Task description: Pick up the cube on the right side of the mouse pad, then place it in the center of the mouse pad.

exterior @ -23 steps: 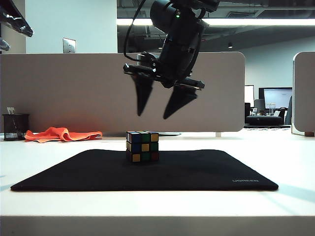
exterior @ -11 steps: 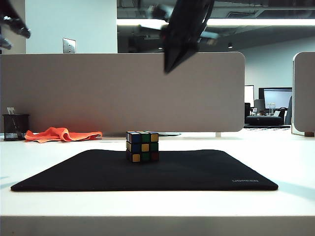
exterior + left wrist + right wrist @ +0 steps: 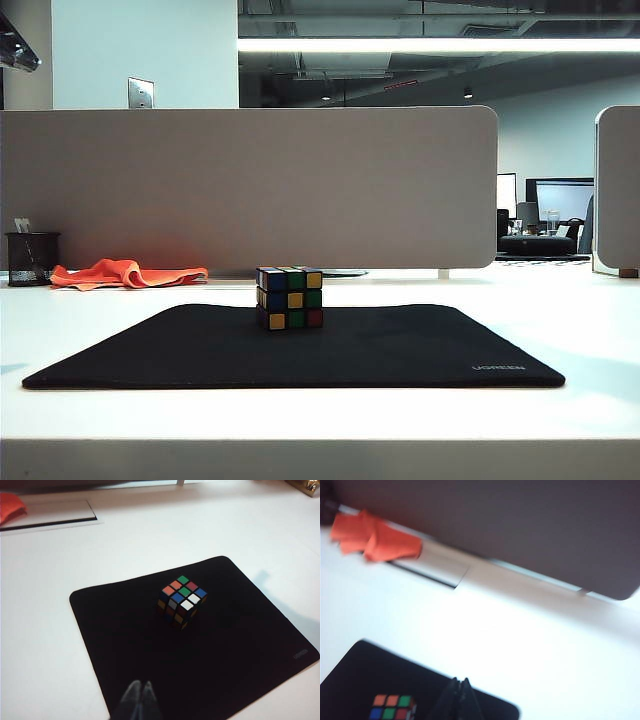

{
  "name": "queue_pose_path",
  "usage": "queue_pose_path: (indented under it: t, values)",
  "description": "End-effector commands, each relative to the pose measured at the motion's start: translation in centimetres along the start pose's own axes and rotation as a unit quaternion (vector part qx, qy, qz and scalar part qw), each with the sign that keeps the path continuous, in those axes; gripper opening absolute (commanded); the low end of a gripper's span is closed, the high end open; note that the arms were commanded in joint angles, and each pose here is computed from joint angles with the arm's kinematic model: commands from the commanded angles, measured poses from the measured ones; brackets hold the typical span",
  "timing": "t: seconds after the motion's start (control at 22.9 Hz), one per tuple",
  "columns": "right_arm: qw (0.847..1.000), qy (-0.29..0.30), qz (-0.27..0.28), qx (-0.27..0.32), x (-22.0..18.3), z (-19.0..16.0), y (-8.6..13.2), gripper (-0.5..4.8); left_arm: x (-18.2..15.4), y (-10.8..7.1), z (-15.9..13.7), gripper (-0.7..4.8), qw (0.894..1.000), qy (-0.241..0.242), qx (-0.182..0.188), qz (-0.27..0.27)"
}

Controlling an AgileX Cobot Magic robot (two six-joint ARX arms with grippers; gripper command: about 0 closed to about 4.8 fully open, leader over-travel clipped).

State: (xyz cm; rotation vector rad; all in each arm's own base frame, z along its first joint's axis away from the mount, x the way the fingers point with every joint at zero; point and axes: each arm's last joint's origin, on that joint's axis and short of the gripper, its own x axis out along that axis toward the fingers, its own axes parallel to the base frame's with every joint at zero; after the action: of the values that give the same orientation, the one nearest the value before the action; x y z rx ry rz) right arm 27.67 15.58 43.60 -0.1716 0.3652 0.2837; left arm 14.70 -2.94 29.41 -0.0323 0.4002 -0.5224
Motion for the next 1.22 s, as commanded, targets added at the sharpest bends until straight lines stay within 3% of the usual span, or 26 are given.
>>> queue_pose_path:
  t: [0.04,0.31,0.52,0.83,1.05,1.22]
  values:
    - [1.0,-0.011,-0.016,-0.001,-1.9,-0.1,-1.4,-0.07,-0.5,-0.1,0.4,-0.05,1.0,-0.018,0.008,0.013]
    - [0.999,-0.001,-0.044,0.008,-4.7,-2.9,-3.5,-0.07,-0.9,-0.3,0.5,-0.05,1.0,-0.025,0.012,0.013]
    - [0.997,-0.019,-0.071,0.022,-7.8,-7.6,-4.9,-0.07,-1.1,-0.4,-0.3,-0.05,0.999,0.006,0.012,0.041]
    - [0.994,-0.072,-0.077,0.033,-11.1,-13.4,-5.0,-0.07,-3.3,-1.2,-0.4,-0.05,0.996,-0.039,0.038,0.073]
    - [0.988,-0.124,-0.08,0.043,-13.0,-17.4,-4.9,-0.07,-4.2,-1.5,-2.3,-0.05,0.989,-0.107,0.06,0.081]
    - [0.99,-0.111,-0.082,0.041,-12.5,-20.0,-4.7,0.21,-3.6,-1.1,-3.8,-0.05,0.986,-0.105,0.054,0.12]
